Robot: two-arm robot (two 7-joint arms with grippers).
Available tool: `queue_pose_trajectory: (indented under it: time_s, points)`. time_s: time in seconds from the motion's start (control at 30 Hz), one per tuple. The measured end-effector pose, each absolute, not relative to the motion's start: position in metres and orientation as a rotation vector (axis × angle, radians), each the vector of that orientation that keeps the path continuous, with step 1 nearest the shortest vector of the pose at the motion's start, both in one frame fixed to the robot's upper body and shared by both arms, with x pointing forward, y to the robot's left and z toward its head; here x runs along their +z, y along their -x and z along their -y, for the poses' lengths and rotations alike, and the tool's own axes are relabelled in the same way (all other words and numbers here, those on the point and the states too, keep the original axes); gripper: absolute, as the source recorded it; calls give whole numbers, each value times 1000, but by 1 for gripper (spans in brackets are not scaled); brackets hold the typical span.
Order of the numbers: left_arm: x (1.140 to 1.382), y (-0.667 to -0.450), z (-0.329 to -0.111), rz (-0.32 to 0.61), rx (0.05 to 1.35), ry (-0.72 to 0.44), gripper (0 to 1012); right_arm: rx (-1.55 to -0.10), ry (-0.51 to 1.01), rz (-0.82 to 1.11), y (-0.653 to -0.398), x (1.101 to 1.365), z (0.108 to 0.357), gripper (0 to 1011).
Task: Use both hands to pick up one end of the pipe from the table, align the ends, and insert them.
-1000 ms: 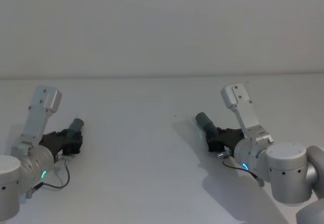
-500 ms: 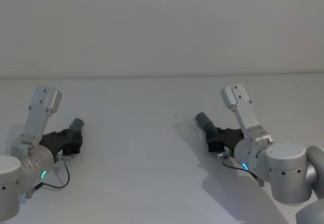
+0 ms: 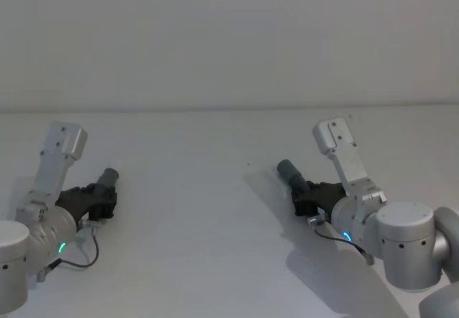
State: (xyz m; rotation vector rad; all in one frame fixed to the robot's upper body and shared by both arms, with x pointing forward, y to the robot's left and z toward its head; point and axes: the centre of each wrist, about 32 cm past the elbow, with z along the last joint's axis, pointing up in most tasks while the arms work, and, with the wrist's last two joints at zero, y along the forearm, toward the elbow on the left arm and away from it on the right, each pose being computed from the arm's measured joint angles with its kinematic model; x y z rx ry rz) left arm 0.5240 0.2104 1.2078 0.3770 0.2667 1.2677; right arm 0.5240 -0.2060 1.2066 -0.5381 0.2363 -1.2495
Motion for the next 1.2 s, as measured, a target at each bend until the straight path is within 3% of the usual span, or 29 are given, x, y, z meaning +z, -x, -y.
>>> queue_pose_trajectory:
  time_s: [1.2]
  points:
    - [1212, -524, -213, -248, 1239, -328, 320, -1249, 537, -236, -524, 1207, 206, 223]
